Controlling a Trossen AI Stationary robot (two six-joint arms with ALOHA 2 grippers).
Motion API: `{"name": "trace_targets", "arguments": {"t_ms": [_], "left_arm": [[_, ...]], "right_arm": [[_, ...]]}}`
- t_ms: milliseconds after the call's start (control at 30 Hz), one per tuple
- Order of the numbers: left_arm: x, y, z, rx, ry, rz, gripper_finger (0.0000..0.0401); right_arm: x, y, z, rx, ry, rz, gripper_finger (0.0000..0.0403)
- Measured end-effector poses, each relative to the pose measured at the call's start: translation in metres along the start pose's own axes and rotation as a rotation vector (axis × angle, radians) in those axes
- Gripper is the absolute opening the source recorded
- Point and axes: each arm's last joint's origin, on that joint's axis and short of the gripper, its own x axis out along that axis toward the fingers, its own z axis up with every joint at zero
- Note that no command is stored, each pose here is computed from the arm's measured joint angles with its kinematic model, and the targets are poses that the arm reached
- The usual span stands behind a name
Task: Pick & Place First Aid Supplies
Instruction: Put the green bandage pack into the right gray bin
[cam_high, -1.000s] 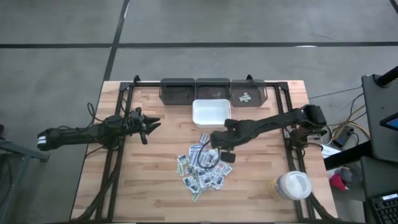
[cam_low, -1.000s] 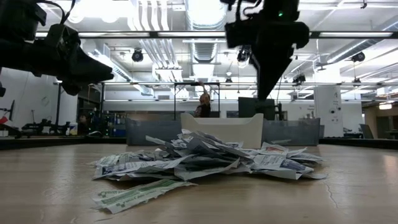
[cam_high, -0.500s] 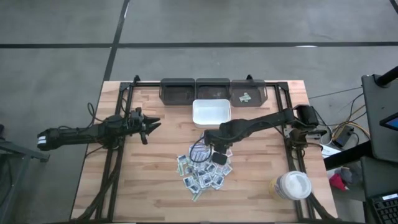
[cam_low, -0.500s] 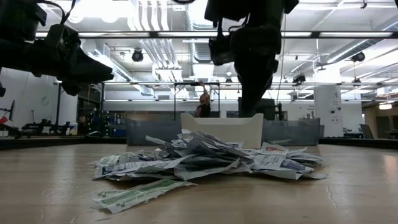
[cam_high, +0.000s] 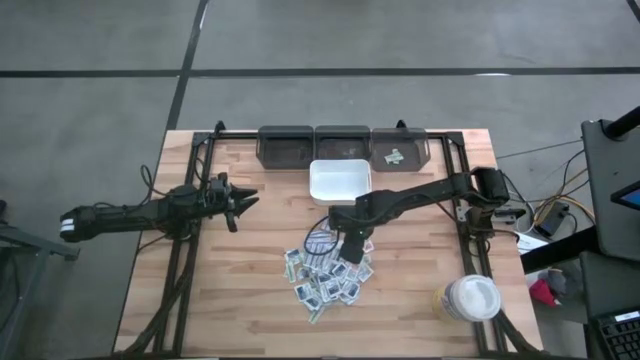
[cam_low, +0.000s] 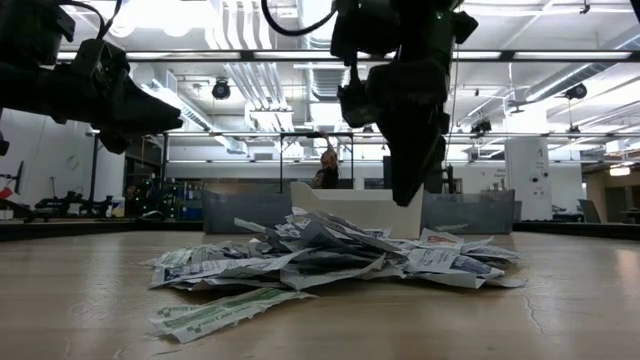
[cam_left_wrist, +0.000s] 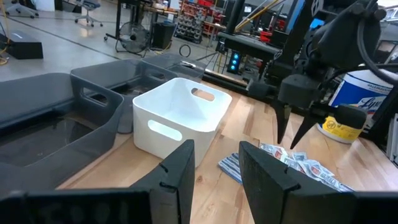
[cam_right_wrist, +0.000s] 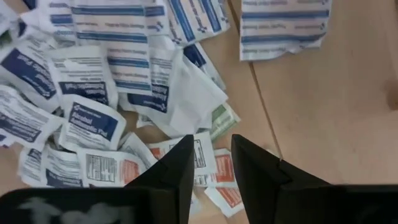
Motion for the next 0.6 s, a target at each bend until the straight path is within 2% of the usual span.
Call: {"name": "trace_targets", "arguments": {"t_ms": [300,600], "left_arm": [[0.0,0.0,0.0,0.0,0.0,0.0,0.0119],[0.0,0.0,0.0,0.0,0.0,0.0,0.012]], "right_arm": [[0.005,-0.011,0.003,0.059,-0.038,-0.039,0.0109],[0.014,-0.016,-0.004,0.07,-0.011,-0.055,0.0109]]}}
